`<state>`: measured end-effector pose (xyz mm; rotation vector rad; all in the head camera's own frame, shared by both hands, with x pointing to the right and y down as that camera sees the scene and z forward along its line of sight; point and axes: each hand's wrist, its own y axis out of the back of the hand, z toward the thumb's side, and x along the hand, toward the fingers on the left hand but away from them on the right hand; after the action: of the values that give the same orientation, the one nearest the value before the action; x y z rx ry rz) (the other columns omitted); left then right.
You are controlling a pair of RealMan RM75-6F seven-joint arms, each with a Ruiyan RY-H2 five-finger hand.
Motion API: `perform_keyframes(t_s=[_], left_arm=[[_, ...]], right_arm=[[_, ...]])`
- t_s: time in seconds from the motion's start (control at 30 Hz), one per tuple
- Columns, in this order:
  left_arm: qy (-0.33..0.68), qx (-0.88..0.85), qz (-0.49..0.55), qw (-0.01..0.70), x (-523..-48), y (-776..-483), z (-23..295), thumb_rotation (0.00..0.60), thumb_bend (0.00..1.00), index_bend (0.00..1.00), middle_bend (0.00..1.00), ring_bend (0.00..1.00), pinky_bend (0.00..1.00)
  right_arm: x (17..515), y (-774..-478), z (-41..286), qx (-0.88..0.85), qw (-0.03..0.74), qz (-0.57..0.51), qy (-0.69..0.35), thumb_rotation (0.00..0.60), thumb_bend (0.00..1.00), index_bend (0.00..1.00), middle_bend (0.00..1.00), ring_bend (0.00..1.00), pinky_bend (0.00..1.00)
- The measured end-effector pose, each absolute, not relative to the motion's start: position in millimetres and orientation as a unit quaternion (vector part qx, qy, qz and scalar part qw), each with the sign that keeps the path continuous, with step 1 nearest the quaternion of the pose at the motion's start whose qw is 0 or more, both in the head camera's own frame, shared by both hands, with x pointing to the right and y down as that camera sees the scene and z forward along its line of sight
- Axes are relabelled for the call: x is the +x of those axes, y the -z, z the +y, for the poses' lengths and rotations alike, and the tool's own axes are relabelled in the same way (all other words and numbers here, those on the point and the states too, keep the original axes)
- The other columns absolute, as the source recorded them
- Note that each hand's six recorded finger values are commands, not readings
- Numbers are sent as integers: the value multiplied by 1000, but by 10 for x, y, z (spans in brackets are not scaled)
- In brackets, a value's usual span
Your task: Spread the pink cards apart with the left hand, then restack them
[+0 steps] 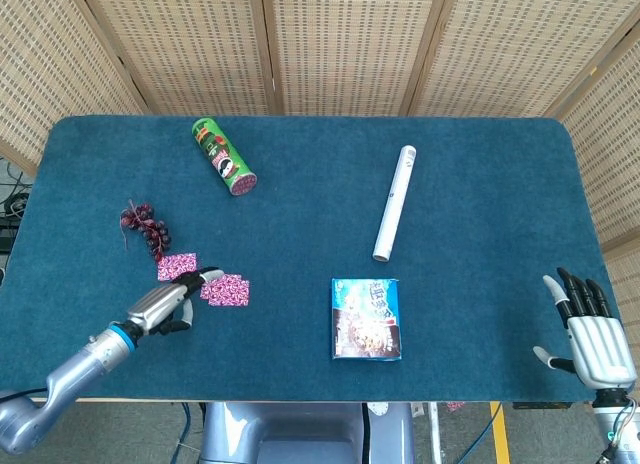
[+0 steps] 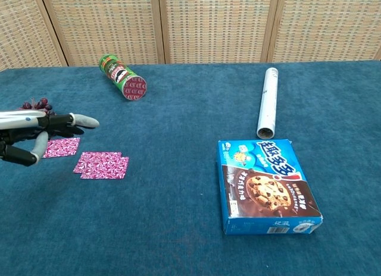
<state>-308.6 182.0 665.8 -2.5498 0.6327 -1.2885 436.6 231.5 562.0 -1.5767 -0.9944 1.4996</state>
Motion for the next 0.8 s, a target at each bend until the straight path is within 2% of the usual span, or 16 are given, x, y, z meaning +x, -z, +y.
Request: perform_keyframes(t_s=[0.3, 0.8], left_arm=[[454, -872, 146, 113, -2922, -6713, 2017, 600, 1000, 0, 0, 0, 0], [501, -849, 137, 91, -2968, -7063, 1954, 600, 1000, 0, 0, 0, 0]], right_arm=[[4369, -5626, 2313, -616, 363, -386, -583, 600, 0, 0, 0, 0, 0], [4372, -5633, 2313, -620, 357, -385, -583, 600, 0, 0, 0, 0, 0]])
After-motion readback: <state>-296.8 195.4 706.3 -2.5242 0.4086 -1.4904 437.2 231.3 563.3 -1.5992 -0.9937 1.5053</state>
